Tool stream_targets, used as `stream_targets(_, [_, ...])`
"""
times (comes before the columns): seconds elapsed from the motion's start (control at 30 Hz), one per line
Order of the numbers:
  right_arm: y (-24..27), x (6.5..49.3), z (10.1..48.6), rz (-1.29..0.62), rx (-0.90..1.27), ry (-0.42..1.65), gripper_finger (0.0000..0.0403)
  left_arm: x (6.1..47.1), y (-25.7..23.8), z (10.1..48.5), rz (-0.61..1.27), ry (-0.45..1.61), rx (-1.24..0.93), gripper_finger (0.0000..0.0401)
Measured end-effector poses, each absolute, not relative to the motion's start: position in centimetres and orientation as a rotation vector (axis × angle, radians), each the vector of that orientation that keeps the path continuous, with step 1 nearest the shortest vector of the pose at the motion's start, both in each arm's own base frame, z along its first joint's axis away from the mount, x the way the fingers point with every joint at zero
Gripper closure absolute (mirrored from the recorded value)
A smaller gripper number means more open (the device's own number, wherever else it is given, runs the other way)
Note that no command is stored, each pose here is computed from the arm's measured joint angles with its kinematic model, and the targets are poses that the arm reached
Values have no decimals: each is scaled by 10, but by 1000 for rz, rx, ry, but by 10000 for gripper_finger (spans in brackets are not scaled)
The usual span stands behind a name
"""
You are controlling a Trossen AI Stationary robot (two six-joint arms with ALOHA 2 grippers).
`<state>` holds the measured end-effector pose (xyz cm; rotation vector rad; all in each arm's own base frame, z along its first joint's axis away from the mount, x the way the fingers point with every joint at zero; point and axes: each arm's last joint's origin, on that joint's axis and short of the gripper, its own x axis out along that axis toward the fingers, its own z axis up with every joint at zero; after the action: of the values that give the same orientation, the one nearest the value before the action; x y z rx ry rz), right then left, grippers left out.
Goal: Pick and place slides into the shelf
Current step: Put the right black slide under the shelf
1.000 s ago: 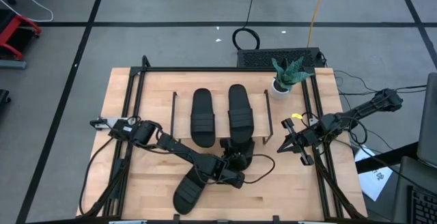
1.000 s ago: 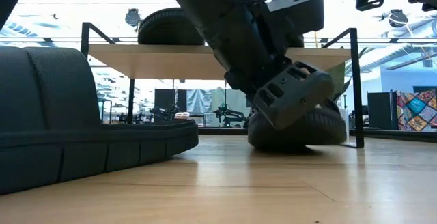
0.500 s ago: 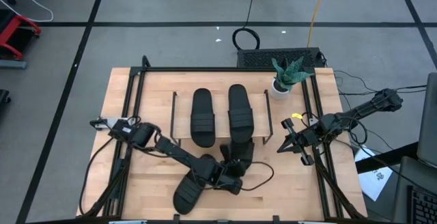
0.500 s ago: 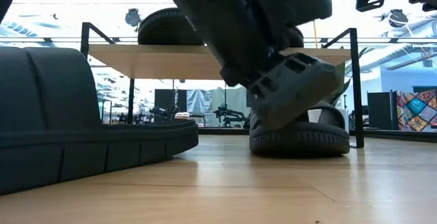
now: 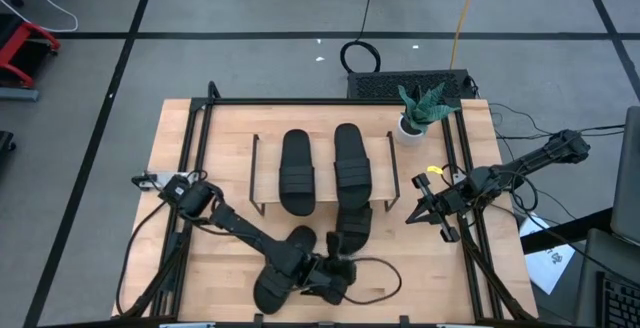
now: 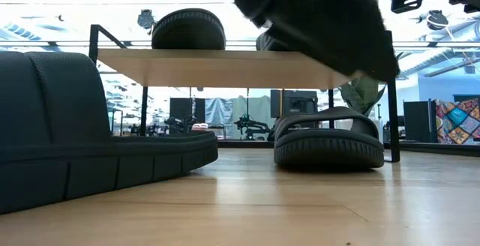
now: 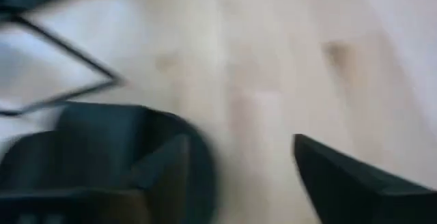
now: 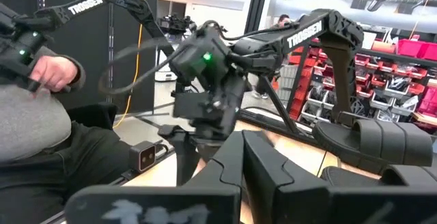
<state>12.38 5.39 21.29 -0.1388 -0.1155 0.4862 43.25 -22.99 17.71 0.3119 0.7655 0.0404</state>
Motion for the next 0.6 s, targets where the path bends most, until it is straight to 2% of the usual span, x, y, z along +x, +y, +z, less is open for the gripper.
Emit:
stream_targets(0.17, [54, 124, 214, 486, -138, -122, 403, 431, -233, 156, -13, 846, 376, 335])
stream_targets(0.2, [54, 124, 214, 486, -138, -122, 403, 432, -231, 155, -12, 846, 380, 367])
stream_targets(0.23, [54, 124, 214, 485, -138, -122, 403, 434, -227, 154, -6, 848, 379, 382])
stream_targets(0.37, [54, 124, 214, 486, -136, -122, 403, 441, -214, 157, 32, 842, 336, 388])
stream_targets(0.6, [54, 124, 214, 486, -142, -123, 403, 444, -207, 155, -42, 888, 260, 400])
